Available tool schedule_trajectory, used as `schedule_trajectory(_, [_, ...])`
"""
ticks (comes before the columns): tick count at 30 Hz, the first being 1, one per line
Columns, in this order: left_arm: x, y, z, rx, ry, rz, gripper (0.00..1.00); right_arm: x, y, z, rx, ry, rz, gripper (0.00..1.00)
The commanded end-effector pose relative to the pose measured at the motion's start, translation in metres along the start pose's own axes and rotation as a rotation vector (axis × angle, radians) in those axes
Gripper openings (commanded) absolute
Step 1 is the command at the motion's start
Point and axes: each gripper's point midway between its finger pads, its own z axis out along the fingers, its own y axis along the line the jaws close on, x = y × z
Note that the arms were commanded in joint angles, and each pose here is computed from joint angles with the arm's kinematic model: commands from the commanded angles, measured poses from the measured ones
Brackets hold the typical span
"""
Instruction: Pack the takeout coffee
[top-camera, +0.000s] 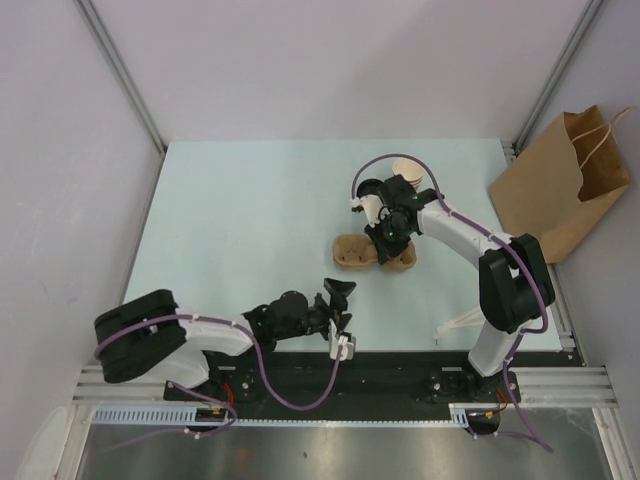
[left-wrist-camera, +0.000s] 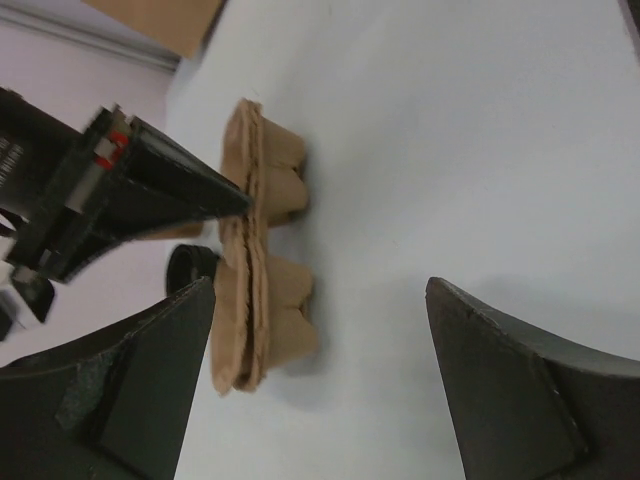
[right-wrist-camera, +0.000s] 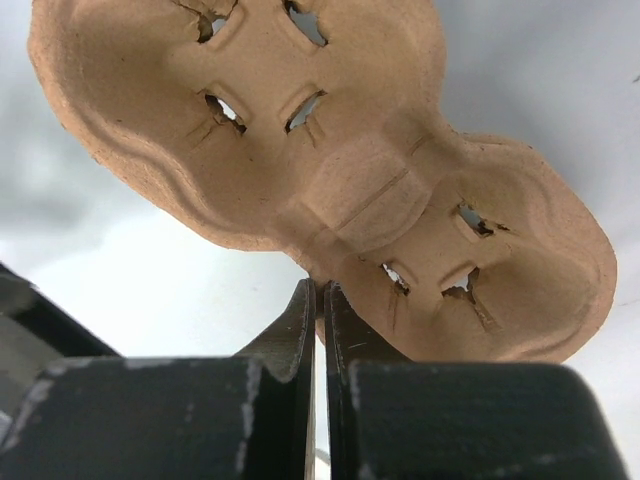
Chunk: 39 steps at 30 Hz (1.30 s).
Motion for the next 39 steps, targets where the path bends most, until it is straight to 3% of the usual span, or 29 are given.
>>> schedule_trajectory(1, [-0.052,0.066,0.011,-0.259,-0.175,0.168,0.92,-0.016,0.016,-0.014,-0.056,-0.042,0.063,0.0])
schedule_trajectory(6, [-0.048,0.078,0.023,-0.365,-0.163,0.23,0.93,-0.019,0.017,-0.021,-0.045,-0.056,0.072,0.0])
schedule_trajectory(10, [-0.044,0.074,0.029,-0.355,-0.153,0.217,0.9,-0.022,0.012,-0.029,-0.016,-0.075,0.064,0.0])
schedule_trajectory(17, [-0.053,0.112,-0.003,-0.465,-0.145,0.092,0.72,-0.032,0.004,-0.042,0.06,-0.128,0.031,0.0])
schedule_trajectory(22, [-0.03,0.115,-0.022,-0.357,-0.069,-0.045,0.56,-0.036,0.004,-0.045,0.095,-0.138,-0.004,0.0])
schedule_trajectory(31, [-0.004,0.108,-0.027,-0.246,-0.005,-0.066,0.49,-0.042,0.006,-0.041,0.115,-0.153,-0.025,0.0])
schedule_trajectory(39, [0.004,0.099,0.002,-0.249,-0.021,0.061,0.51,-0.028,0.017,-0.021,0.045,-0.072,-0.02,0.0])
